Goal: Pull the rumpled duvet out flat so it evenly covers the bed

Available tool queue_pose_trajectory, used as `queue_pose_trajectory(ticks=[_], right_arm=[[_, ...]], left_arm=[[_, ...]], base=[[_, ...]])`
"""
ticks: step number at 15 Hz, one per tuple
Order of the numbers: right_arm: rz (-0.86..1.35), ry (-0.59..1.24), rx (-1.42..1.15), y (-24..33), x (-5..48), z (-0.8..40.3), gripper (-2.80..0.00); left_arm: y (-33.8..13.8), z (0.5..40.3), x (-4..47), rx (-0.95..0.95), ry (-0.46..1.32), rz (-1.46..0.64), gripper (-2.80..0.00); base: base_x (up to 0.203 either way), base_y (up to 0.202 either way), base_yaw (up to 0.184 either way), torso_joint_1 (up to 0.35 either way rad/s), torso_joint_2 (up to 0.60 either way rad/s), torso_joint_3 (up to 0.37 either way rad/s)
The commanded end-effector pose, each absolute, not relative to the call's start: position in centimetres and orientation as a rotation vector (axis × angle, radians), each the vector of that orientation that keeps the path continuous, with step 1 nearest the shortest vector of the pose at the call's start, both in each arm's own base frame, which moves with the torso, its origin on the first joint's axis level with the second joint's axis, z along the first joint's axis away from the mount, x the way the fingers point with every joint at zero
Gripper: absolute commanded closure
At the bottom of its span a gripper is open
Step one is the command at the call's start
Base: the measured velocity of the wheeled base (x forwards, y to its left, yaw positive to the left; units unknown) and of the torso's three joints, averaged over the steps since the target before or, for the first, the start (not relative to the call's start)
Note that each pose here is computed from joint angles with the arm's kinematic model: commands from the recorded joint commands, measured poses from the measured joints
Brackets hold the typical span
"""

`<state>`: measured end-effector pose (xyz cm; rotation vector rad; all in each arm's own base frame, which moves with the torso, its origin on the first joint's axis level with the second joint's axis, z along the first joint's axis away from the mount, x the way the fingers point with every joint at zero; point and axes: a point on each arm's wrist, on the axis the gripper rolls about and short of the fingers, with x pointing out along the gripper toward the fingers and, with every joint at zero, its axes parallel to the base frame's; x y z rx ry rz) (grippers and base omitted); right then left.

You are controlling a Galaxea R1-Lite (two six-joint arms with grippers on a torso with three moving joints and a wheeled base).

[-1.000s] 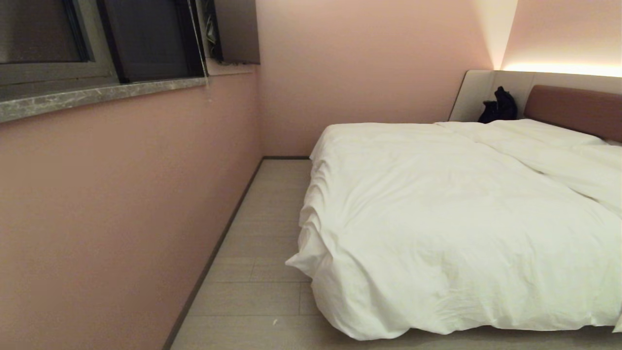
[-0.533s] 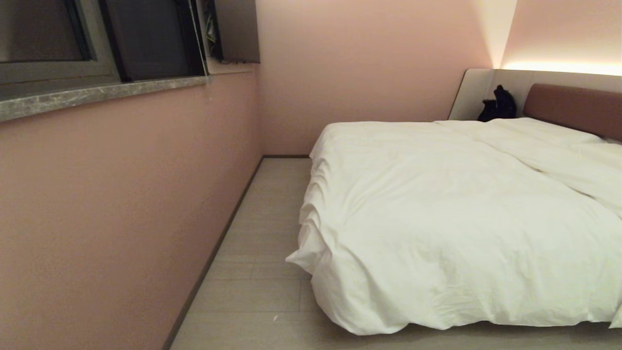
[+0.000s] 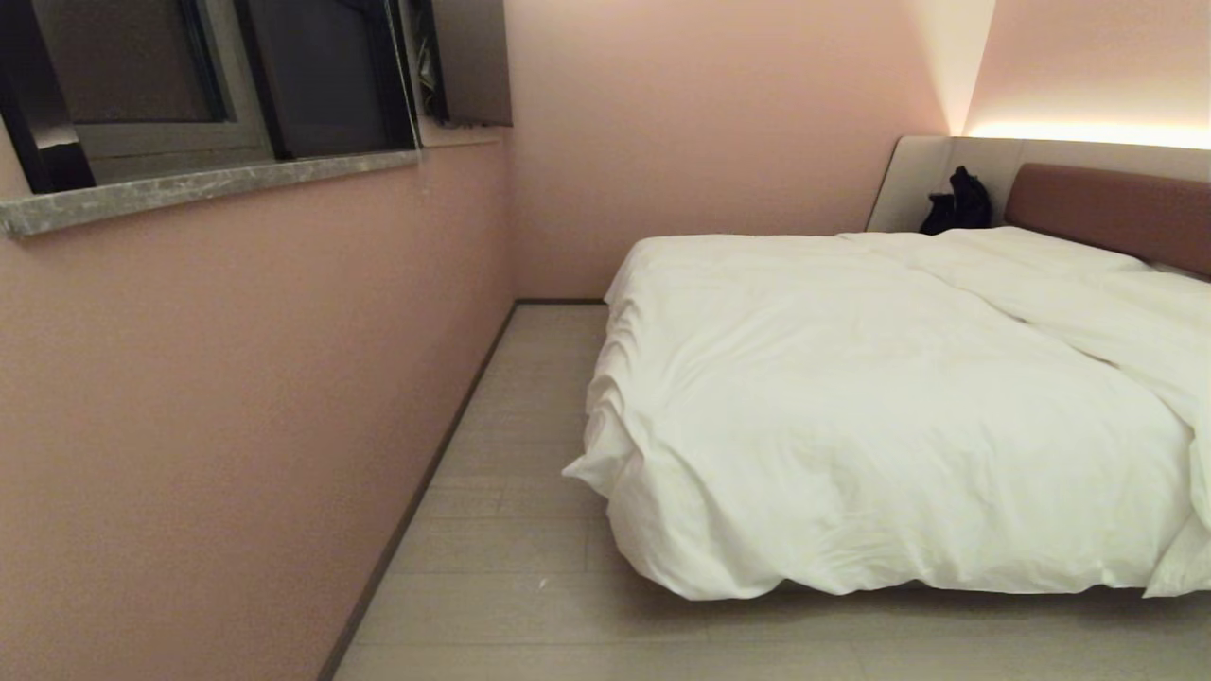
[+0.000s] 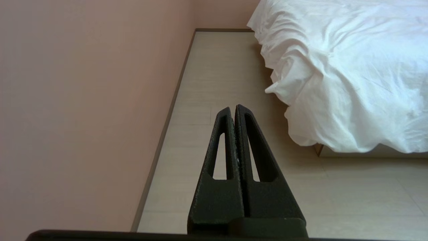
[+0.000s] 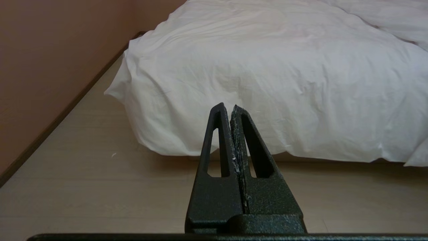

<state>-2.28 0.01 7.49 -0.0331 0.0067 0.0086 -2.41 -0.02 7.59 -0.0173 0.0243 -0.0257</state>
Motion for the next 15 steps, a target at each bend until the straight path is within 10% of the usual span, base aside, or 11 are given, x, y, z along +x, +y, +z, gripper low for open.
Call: queue_pose_trajectory(ticks=[1,15], right_arm=[[0.009,0.009,-0.034,0.01,-2.27,7.47,0.00],[0.009,0.009,-0.034,0.01,-2.27,7.47,0.00]], left_arm=[[-0.02,7.59,-2.40,-0.019,0.026,-0.026,0.00],[-0.02,7.59,-2.41,-0.019,0.025,-0.026,0.00]], base=[[-0.193,0.000,0.003,0.005,0.00,-0.002],[-0.085,0.000,0.000,0.001,0.00,0.001]])
